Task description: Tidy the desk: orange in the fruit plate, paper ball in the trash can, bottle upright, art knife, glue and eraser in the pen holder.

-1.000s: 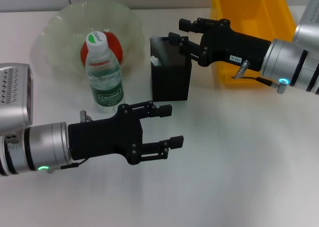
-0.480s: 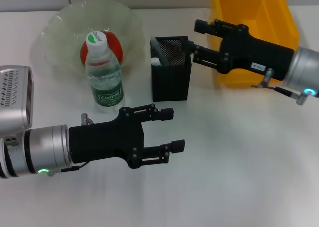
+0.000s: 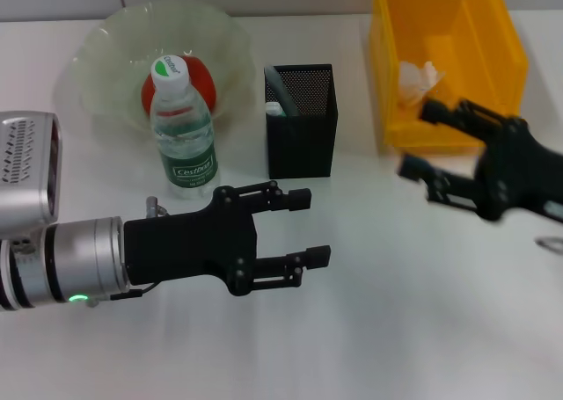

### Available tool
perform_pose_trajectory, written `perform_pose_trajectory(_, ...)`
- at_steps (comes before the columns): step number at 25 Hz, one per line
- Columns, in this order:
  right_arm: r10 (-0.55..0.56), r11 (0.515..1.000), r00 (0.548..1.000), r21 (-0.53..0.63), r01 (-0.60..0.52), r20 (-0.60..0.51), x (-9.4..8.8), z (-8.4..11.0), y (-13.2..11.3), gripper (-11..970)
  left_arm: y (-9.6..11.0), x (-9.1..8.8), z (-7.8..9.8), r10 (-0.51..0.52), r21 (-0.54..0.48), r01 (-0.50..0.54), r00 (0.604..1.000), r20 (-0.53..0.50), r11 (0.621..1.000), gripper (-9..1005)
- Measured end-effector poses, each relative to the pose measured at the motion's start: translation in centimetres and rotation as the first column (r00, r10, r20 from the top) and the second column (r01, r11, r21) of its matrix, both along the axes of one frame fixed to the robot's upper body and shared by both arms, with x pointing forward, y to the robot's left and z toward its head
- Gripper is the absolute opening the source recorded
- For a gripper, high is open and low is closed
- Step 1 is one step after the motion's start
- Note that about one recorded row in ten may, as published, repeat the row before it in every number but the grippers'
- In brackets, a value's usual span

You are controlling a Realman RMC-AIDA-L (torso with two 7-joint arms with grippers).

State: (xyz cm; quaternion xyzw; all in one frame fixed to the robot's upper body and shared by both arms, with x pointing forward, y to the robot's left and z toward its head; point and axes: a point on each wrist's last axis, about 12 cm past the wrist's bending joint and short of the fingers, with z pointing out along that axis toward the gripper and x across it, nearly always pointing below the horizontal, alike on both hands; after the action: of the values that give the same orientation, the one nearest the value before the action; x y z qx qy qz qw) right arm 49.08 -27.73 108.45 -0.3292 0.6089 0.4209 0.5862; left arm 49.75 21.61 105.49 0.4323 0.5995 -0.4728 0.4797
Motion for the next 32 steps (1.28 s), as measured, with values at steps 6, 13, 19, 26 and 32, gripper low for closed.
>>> perform_pose_trajectory(6, 0.117, 0.992, 0.993, -0.059, -0.115, 0.023, -4.9, -2.5, -0.6, 801, -0.3, -0.2, 0.1, -0.036, -0.004, 0.036, 0.999, 0.002, 0.999, 722)
perform_pose_trajectory(13, 0.143, 0.987, 0.989, -0.07, -0.145, -0.034, -5.0, -3.8, 0.4, 800, 0.4, -1.1, 0.0, -0.051, -0.017, 0.05, 0.999, -0.01, 0.999, 722)
perform_pose_trajectory(19, 0.168, 0.983, 0.986, -0.076, -0.168, -0.009, -3.8, -4.3, 2.1, 800, 1.7, -1.9, -0.2, -0.019, -0.018, 0.018, 1.0, -0.012, 1.0, 722)
perform_pose_trajectory(26, 0.192, 0.977, 0.981, -0.092, -0.191, 0.001, -2.9, -4.6, 3.4, 801, 2.0, -2.4, -0.5, -0.004, -0.016, 0.004, 1.0, -0.025, 1.0, 722)
perform_pose_trajectory(32, 0.201, 0.976, 0.979, -0.085, -0.201, -0.005, -2.7, -4.6, 3.8, 801, 2.2, -2.5, -0.6, 0.003, -0.017, -0.004, 1.0, -0.028, 1.0, 722)
